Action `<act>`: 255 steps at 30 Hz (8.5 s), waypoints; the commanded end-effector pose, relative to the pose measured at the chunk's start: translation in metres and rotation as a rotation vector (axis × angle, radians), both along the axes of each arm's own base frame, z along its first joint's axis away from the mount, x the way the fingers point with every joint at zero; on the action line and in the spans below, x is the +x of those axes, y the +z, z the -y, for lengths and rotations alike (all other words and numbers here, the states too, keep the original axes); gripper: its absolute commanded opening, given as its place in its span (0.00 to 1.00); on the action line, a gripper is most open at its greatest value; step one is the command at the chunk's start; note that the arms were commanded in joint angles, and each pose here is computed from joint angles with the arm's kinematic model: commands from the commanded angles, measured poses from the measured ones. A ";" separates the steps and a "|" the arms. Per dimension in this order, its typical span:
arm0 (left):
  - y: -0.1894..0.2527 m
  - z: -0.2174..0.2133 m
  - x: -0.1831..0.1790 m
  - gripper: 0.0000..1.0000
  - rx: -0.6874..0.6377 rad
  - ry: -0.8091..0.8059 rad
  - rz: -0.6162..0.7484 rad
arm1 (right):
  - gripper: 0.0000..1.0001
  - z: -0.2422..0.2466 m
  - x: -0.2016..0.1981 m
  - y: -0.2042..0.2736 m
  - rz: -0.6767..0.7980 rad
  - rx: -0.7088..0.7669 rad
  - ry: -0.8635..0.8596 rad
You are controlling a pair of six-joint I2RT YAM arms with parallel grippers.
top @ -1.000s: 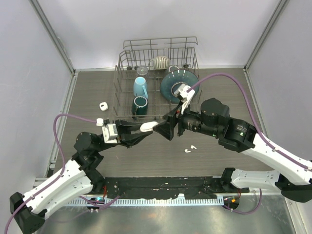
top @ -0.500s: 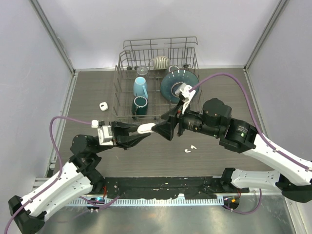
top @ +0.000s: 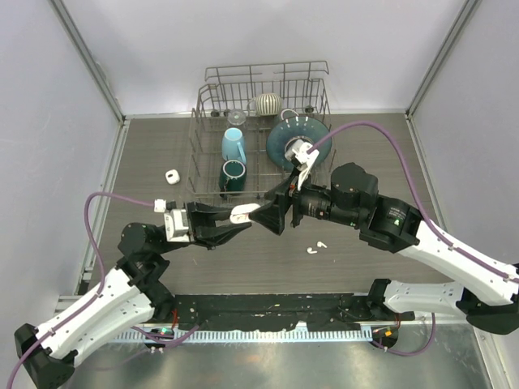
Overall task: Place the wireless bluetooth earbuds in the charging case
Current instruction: Open the charging case, then adjust the earbud with the charging case.
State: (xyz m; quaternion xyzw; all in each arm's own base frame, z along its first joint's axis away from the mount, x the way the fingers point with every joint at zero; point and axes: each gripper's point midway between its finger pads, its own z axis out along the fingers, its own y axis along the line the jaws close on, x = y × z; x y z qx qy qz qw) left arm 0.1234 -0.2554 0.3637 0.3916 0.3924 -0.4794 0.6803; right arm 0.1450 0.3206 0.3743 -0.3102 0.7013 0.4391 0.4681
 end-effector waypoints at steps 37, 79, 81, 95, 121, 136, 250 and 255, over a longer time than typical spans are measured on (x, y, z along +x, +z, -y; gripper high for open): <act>0.010 0.007 -0.030 0.00 0.059 -0.167 0.089 | 0.39 0.040 -0.051 0.054 0.162 0.085 0.182; 0.023 0.008 -0.033 0.00 0.011 -0.193 0.059 | 0.39 0.011 -0.016 0.007 0.239 -0.124 0.134; 0.024 0.007 -0.035 0.00 0.013 -0.203 0.068 | 0.40 0.013 -0.013 0.009 0.246 -0.120 0.117; 0.025 0.009 -0.036 0.00 0.017 -0.221 0.065 | 0.41 0.028 -0.019 0.030 0.434 -0.013 0.119; 0.033 0.008 -0.024 0.00 -0.008 -0.155 0.019 | 0.36 0.032 -0.069 0.039 0.519 0.065 0.380; 0.032 0.009 -0.029 0.00 0.005 -0.190 0.014 | 0.33 0.020 -0.056 0.039 0.559 0.075 0.344; 0.036 0.005 -0.051 0.00 0.006 -0.287 0.084 | 0.01 0.014 -0.024 0.046 0.561 -0.065 0.171; 0.039 0.004 -0.049 0.00 -0.017 -0.265 0.099 | 0.01 0.009 -0.027 0.026 0.541 -0.127 0.228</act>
